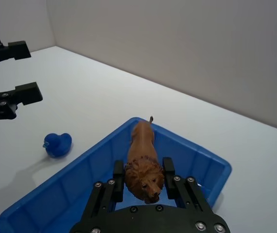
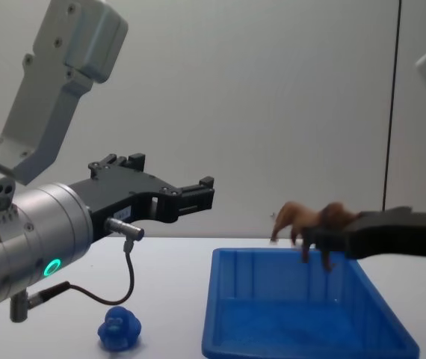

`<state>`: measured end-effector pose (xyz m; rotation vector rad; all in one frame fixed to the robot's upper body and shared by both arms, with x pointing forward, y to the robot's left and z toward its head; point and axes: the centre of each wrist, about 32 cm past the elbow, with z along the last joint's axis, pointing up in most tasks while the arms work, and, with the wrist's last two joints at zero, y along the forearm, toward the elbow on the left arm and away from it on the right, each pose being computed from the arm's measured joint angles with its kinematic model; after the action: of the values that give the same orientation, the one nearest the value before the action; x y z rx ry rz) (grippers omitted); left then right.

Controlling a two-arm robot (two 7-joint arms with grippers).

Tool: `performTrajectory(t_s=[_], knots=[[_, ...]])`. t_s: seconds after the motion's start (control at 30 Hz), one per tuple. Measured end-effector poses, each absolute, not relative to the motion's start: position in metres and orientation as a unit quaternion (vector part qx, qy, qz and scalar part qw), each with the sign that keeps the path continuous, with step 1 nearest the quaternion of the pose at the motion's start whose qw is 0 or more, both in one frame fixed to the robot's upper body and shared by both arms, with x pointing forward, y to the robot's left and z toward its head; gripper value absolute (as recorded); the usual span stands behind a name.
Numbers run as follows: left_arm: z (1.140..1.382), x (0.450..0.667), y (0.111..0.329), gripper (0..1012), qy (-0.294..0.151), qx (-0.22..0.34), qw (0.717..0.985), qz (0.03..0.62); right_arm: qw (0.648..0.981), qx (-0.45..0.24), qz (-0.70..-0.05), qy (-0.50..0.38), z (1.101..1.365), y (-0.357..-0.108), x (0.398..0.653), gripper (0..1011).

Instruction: Pick up the two dolls from the table and place them into the box.

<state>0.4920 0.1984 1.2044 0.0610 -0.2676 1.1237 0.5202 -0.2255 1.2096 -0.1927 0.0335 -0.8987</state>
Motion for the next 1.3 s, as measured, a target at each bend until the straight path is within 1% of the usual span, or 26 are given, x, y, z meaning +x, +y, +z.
performTrajectory(t_s=[0.07, 0.1, 0.17, 0.3, 0.4, 0.47, 0.5, 0.57, 0.6, 0.67, 0.9, 0.97, 1.3], knots=[[1.204, 0.492, 0.198, 1002, -0.126, 0.029, 0.837, 0.531, 0.898, -0.096, -0.428, 0.022, 1.207, -0.221, 0.522, 485], [1.204, 0.492, 0.198, 1002, -0.126, 0.029, 0.837, 0.531, 0.899, -0.097, -0.427, 0.024, 1.206, -0.220, 0.523, 541], [1.204, 0.492, 0.198, 1002, -0.126, 0.029, 0.837, 0.531, 0.900, -0.099, -0.424, 0.028, 1.204, -0.218, 0.524, 580], [1.204, 0.492, 0.198, 1001, -0.126, 0.029, 0.837, 0.531, 0.900, -0.101, -0.422, 0.033, 1.201, -0.215, 0.526, 713], [1.204, 0.492, 0.198, 1001, -0.126, 0.029, 0.837, 0.531, 0.900, -0.101, -0.422, 0.036, 1.200, -0.214, 0.527, 817], [1.204, 0.492, 0.198, 1002, -0.126, 0.029, 0.837, 0.531, 0.899, -0.099, -0.424, 0.037, 1.200, -0.215, 0.527, 846], [1.204, 0.492, 0.198, 1002, -0.126, 0.029, 0.837, 0.531, 0.898, -0.098, -0.427, 0.037, 1.199, -0.215, 0.527, 905], [1.204, 0.492, 0.198, 1001, -0.126, 0.029, 0.837, 0.531, 0.896, -0.096, -0.431, 0.037, 1.199, -0.216, 0.527, 938], [1.204, 0.492, 0.198, 1001, -0.126, 0.029, 0.837, 0.531, 0.895, -0.095, -0.435, 0.037, 1.199, -0.217, 0.526, 983], [1.204, 0.492, 0.198, 1001, -0.126, 0.029, 0.837, 0.531, 0.892, -0.093, -0.441, 0.037, 1.198, -0.219, 0.526, 1001], [1.204, 0.492, 0.198, 1001, -0.126, 0.029, 0.837, 0.531, 0.876, -0.089, -0.473, 0.037, 1.197, -0.231, 0.519, 1001], [1.204, 0.492, 0.198, 1001, -0.126, 0.029, 0.837, 0.531, 0.867, -0.090, -0.489, 0.038, 1.195, -0.238, 0.514, 1001], [1.204, 0.492, 0.198, 1002, -0.126, 0.029, 0.837, 0.531, 0.837, -0.107, -0.535, 0.038, 1.187, -0.256, 0.497, 1001]])
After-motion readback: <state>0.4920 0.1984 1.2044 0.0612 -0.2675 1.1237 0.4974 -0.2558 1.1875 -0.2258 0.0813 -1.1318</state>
